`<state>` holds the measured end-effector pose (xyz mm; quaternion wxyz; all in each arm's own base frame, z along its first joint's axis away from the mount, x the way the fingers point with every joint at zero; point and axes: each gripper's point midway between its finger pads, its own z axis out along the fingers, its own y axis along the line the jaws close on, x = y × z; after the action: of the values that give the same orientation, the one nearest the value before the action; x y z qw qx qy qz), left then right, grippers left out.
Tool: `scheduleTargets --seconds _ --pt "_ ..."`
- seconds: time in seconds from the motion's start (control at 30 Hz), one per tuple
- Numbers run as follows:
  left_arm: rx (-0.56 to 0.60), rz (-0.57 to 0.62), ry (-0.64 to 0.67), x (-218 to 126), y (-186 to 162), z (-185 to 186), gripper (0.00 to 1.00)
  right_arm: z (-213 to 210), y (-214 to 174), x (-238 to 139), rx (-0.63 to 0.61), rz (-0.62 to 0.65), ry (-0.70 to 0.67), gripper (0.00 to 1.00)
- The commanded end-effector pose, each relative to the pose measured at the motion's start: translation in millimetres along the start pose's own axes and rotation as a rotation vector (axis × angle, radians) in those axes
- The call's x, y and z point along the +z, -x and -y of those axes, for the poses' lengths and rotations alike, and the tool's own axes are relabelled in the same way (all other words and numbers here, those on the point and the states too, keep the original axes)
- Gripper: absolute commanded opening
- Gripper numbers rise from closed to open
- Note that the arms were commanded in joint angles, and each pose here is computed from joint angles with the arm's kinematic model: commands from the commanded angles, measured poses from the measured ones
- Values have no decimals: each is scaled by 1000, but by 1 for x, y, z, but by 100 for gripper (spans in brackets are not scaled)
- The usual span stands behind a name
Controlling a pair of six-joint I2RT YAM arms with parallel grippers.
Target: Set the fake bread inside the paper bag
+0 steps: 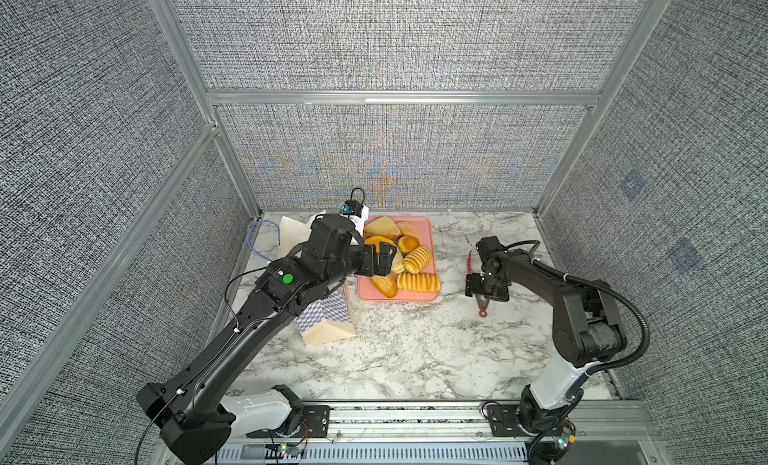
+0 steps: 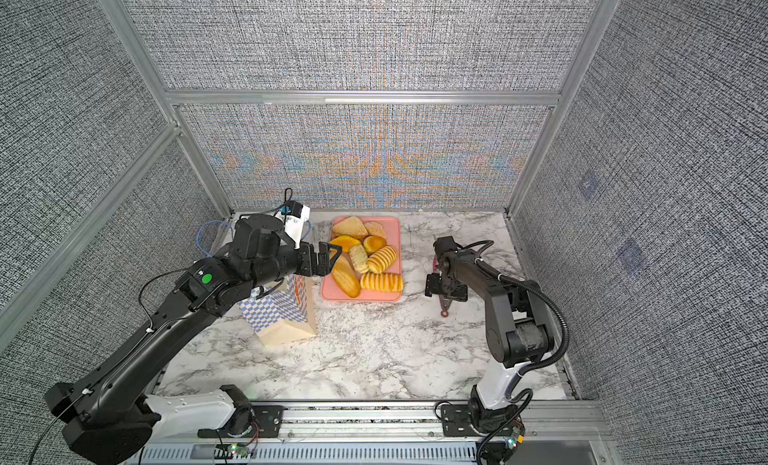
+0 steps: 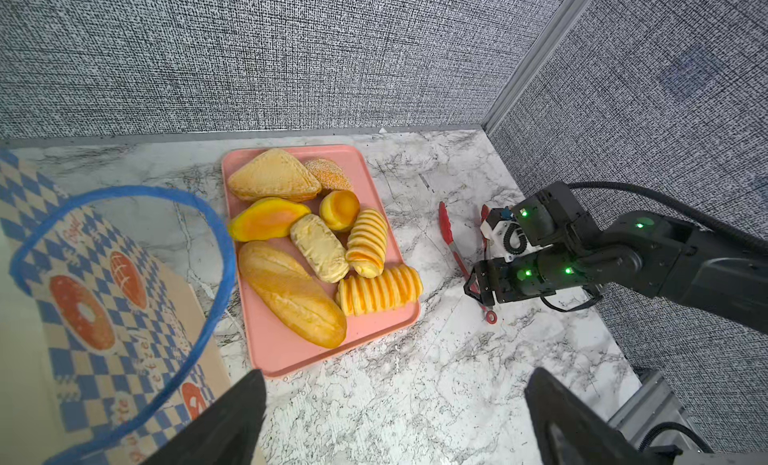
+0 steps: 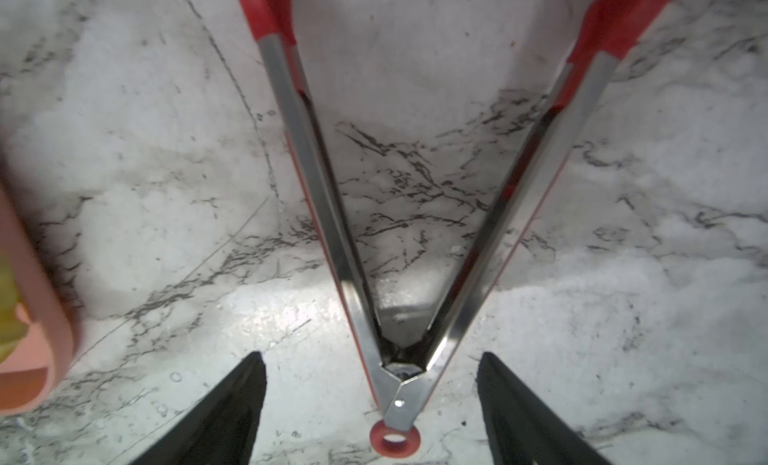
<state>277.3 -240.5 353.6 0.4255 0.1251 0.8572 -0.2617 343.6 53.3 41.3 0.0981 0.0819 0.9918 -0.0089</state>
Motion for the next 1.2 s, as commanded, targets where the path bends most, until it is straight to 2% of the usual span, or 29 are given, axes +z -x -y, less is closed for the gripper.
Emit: scheduleTargets --seconds 0.0,0.83,1.0,1.17 --pt "2 27 -6 0 6 2 98 4 -4 3 16 -17 -3 84" --pt "8 28 11 -7 3 -3 98 8 30 27 21 -27 -29 80" --pt "7 30 9 -8 3 -3 98 9 28 31 22 -41 -29 73" --pt "9 32 9 -9 4 -3 98 9 26 27 29 -34 -21 61"
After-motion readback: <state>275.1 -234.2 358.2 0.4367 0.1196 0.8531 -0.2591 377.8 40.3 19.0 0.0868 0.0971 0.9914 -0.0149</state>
